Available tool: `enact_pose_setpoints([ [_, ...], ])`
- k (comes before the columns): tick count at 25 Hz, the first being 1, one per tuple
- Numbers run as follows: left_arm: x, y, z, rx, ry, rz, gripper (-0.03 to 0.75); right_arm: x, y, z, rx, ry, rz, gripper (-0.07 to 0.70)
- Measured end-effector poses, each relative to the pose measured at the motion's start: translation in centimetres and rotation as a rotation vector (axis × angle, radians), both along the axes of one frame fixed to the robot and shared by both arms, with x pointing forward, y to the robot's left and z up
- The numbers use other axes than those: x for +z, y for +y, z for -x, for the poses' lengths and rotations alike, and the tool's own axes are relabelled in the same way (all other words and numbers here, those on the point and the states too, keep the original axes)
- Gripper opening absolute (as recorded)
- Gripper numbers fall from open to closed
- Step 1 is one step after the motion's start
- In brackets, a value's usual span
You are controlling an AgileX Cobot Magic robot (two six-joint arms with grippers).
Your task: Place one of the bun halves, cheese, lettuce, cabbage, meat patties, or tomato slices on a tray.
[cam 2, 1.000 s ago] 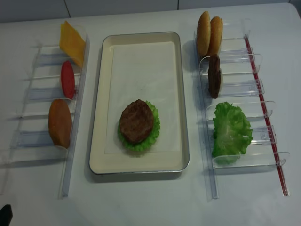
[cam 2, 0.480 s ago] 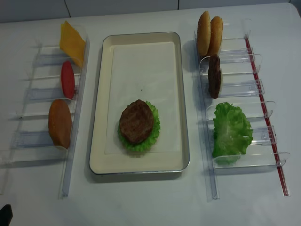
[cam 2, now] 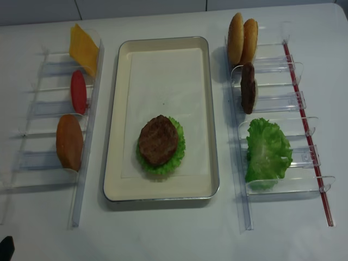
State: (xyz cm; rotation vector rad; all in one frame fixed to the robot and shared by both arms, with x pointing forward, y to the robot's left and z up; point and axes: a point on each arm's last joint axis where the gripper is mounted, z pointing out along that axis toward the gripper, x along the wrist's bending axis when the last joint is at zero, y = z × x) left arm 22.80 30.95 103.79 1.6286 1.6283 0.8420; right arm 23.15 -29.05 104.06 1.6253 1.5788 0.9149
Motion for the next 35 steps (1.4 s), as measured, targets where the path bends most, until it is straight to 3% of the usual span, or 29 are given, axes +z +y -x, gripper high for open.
enact_pose_setpoints([
  [35,0.00,0.00,0.00,0.000,0.000,0.000,0.294,0.00,0.03,0.00,0.006,0.000,0.004,0.251],
])
